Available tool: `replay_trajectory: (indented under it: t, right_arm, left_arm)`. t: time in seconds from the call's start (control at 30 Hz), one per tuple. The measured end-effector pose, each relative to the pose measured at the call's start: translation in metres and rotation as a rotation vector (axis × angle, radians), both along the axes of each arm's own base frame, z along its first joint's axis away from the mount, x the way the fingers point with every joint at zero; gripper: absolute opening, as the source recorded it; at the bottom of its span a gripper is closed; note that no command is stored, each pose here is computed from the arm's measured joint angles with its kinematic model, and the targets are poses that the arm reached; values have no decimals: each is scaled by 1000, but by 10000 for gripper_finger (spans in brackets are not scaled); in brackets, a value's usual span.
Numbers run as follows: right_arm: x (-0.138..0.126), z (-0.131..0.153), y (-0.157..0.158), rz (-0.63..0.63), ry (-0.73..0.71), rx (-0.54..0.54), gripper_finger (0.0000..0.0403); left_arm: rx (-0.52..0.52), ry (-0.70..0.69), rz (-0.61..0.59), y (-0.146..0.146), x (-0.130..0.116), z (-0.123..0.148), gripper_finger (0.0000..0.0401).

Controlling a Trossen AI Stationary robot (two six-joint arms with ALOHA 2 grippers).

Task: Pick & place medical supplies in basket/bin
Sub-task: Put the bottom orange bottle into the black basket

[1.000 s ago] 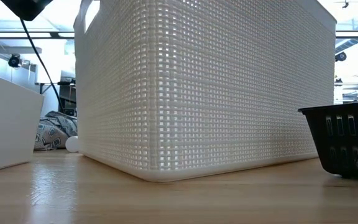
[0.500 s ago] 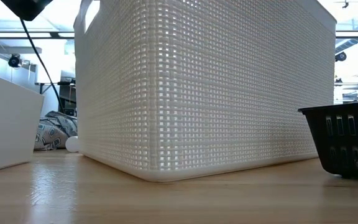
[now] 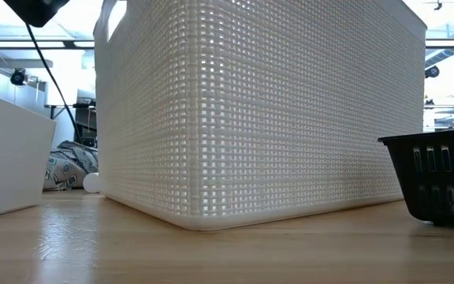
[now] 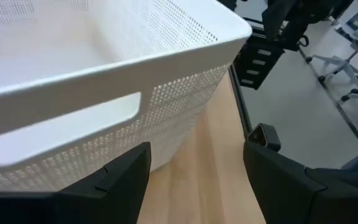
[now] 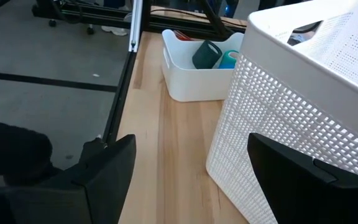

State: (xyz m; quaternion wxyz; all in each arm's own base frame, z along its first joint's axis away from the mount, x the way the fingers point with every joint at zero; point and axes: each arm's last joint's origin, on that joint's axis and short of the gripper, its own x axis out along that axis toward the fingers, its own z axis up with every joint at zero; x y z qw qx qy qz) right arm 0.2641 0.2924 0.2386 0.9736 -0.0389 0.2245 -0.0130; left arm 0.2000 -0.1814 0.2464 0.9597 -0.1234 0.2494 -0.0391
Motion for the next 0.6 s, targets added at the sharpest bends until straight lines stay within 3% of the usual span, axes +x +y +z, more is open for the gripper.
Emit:
replay_trajectory:
  t: [0.17,0.43,0.6]
  right_arm:
    - [0,0,0,0,0,0,302]
    - [0,0,0,0,-1,0,309]
    - [0,0,0,0,-1,0,311]
  left_arm:
    - [-56,25,-9,0,-2,7,261]
    - [-153,331,135,-9,-16,25,260]
    - [-235,457,161,-24,-31,39,260]
